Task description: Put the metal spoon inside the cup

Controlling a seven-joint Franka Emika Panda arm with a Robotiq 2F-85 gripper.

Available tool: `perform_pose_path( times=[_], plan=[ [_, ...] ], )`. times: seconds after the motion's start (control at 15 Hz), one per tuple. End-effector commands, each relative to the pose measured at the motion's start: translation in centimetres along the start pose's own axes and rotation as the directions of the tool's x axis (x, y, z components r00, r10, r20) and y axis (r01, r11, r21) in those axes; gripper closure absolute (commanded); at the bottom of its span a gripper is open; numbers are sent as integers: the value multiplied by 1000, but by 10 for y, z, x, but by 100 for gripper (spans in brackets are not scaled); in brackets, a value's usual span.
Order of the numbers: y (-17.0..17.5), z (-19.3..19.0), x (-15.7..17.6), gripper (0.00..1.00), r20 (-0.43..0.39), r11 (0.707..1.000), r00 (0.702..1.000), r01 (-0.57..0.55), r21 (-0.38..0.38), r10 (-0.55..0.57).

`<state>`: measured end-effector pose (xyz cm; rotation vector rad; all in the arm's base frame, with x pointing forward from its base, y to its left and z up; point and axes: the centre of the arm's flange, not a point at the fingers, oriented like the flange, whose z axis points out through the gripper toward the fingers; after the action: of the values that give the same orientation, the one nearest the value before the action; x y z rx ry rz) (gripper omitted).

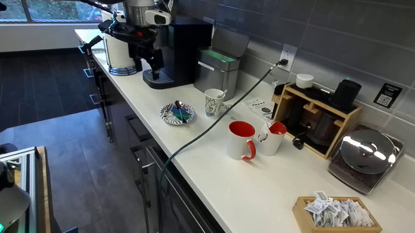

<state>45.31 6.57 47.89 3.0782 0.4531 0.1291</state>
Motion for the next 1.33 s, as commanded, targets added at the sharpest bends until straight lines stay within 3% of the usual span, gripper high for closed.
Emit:
perform_pose_path(
  times=[0.0,0.13,0.47,0.6,0.73,1.0,1.07,1.27],
  plan=[
    [0,0,0,0,0,1000,1000,0,0,0],
    [16,1,3,0,-1,999,1000,20,41,-20],
    [121,47,9,0,-26,948,997,-61,313,73],
    [151,69,2,0,-17,905,988,-133,403,153],
    [160,88,-3,0,13,859,961,-253,444,277],
    [166,134,-4,0,117,732,895,-421,535,430],
    [162,115,-12,0,67,791,928,-349,502,367],
    [162,123,-12,0,82,786,926,-358,504,369]
  ],
)
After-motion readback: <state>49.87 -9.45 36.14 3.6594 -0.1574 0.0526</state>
